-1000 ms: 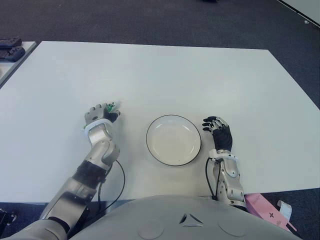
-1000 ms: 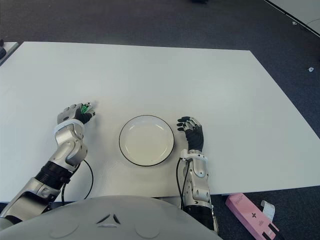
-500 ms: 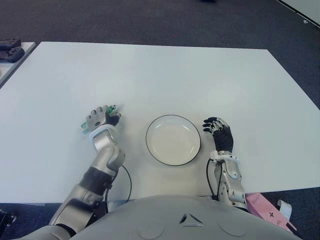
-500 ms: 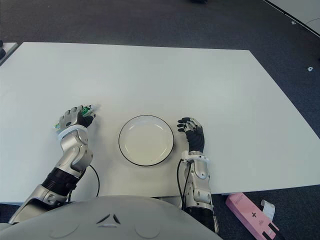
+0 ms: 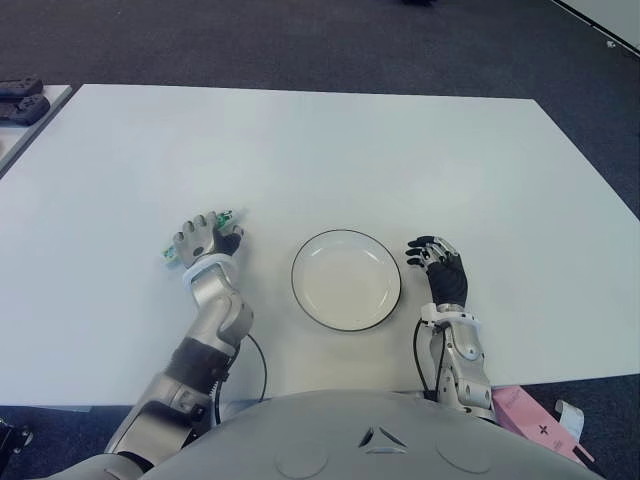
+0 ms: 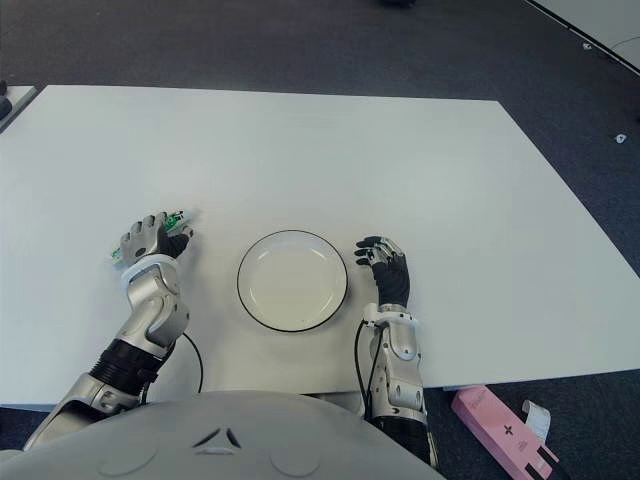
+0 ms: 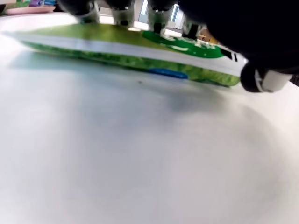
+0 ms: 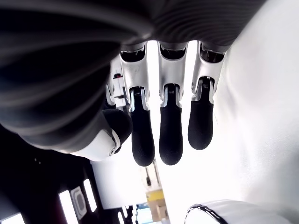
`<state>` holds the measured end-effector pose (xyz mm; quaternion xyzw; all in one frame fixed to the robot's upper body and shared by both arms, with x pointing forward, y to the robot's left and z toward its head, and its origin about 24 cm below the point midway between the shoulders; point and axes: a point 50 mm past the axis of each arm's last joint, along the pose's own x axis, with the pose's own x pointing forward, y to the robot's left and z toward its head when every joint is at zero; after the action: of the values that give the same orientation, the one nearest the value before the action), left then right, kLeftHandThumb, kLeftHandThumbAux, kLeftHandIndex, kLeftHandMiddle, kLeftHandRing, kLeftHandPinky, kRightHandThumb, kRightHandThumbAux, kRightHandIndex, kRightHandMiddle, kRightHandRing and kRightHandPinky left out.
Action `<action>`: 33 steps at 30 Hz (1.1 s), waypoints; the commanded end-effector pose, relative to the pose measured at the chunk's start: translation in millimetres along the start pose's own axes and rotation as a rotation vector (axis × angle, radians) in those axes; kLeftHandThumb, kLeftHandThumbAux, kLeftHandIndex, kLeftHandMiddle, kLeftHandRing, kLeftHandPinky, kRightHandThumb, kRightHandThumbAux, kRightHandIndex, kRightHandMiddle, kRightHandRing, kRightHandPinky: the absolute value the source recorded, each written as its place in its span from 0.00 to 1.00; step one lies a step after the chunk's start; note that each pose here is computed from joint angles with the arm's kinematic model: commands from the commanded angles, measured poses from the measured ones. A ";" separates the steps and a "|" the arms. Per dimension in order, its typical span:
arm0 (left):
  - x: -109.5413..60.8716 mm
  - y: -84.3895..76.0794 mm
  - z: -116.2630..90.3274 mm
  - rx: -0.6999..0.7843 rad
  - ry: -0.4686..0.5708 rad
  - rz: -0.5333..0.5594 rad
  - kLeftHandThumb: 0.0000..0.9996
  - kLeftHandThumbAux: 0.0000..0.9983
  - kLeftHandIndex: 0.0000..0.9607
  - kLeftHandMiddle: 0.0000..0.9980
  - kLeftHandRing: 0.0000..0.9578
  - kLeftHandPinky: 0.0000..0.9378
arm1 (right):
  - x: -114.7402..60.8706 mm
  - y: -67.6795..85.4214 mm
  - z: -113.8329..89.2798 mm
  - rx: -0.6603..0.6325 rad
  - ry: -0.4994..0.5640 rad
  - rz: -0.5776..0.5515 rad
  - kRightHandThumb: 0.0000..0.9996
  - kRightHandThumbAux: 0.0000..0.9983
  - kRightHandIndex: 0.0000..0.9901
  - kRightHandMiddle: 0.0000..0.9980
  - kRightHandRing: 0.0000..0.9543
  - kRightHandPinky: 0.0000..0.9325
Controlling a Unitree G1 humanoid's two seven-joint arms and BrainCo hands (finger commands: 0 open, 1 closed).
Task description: Put the toothpaste on the table into the plate.
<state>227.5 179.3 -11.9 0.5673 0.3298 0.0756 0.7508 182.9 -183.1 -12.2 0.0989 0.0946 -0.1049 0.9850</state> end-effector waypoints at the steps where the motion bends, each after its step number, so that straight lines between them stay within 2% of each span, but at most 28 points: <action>1: -6.8 -27.5 -12.1 0.000 0.048 -0.144 0.48 0.23 0.04 0.08 0.02 0.08 | -5.6 -4.0 -12.4 -0.005 0.079 -0.030 0.71 0.72 0.43 0.49 0.52 0.54; 7: -7.9 -27.0 -14.0 -0.016 0.055 -0.128 0.52 0.25 0.05 0.11 0.04 0.12 | -6.6 -3.5 -12.5 -0.005 0.083 -0.036 0.71 0.72 0.43 0.49 0.52 0.54; 11: -7.2 -26.0 -15.9 -0.030 0.057 -0.114 0.53 0.28 0.01 0.11 0.06 0.12 | -6.8 -3.3 -12.6 -0.003 0.082 -0.038 0.71 0.72 0.43 0.49 0.52 0.54; 20: -0.7 -24.8 -17.0 -0.032 0.060 -0.073 0.59 0.34 0.00 0.14 0.09 0.16 | -7.3 -3.1 -13.0 -0.002 0.082 -0.042 0.71 0.72 0.43 0.49 0.52 0.54; 22: 2.7 -24.0 -17.6 -0.012 0.060 -0.043 0.62 0.37 0.01 0.15 0.10 0.19 | -7.2 -3.6 -13.4 -0.006 0.083 -0.043 0.71 0.72 0.43 0.49 0.52 0.54; 23: 3.9 -23.5 -17.9 -0.001 0.060 -0.027 0.67 0.39 0.10 0.18 0.15 0.24 | -7.2 -3.8 -13.5 -0.008 0.084 -0.043 0.71 0.72 0.43 0.49 0.52 0.54; 24: 4.9 -22.4 -18.4 0.011 0.056 -0.008 0.68 0.40 0.13 0.19 0.16 0.25 | -7.3 -3.8 -13.7 -0.009 0.084 -0.043 0.71 0.72 0.43 0.50 0.52 0.54; 26: 6.4 -21.0 -19.1 0.029 0.050 0.019 0.74 0.42 0.26 0.25 0.23 0.31 | -7.3 -3.8 -13.8 -0.008 0.085 -0.044 0.71 0.72 0.43 0.50 0.52 0.54; 32: 12.6 -17.4 -21.8 0.078 0.019 0.055 0.80 0.45 0.42 0.33 0.33 0.40 | -7.5 -3.4 -13.8 -0.008 0.084 -0.047 0.71 0.72 0.43 0.50 0.52 0.54; 33: 13.7 -17.0 -22.3 0.087 0.013 0.057 0.79 0.50 0.43 0.35 0.35 0.43 | -7.5 -3.4 -13.8 -0.009 0.084 -0.047 0.71 0.72 0.43 0.50 0.52 0.54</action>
<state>229.2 189.6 -20.9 0.6054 0.2866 0.1121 0.7340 181.0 -182.2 -11.5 0.0945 0.0968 -0.1123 0.9844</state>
